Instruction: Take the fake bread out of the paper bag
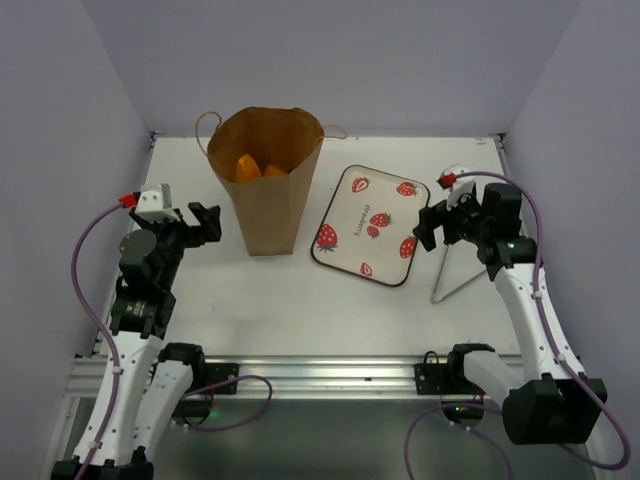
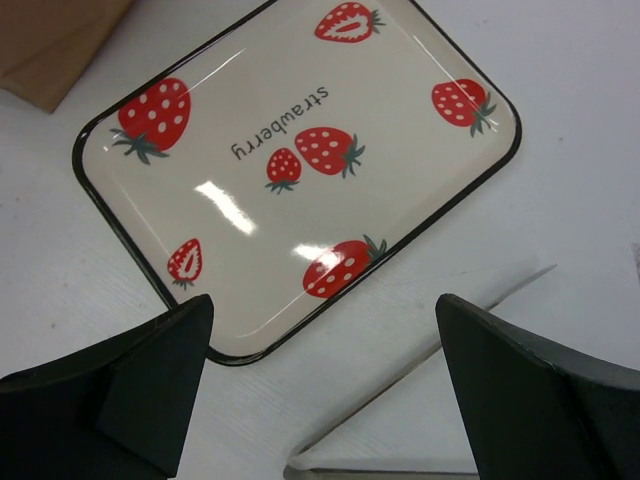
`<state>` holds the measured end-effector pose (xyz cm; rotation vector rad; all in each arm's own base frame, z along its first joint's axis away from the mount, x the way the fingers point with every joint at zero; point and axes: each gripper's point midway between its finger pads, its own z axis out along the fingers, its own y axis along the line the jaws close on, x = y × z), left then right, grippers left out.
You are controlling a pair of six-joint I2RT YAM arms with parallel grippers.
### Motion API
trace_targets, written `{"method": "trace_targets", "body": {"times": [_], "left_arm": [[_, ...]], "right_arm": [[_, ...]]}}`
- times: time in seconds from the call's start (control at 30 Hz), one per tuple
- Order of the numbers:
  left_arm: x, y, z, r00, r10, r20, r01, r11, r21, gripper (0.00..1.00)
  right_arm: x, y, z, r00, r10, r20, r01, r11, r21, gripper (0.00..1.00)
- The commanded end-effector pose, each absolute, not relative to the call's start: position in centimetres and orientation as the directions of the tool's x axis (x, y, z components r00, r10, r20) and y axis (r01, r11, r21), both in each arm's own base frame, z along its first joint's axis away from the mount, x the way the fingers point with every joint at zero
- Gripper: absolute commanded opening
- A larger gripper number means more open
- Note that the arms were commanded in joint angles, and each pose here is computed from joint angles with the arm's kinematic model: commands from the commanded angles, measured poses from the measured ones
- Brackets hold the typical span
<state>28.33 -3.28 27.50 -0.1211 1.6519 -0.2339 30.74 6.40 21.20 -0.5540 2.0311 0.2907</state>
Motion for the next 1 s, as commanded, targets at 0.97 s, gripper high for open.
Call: {"method": "trace_targets", "body": {"times": [0.97], "left_arm": [[37.7,-5.8,36.9,-0.292,-0.336,-0.896,0.051,0.930,-0.365,0.64]], "right_arm": [[31.3,8.4,24.4,-0.502,-0.132,-0.855,-0.498,0.852,0.161,0.98]]}}
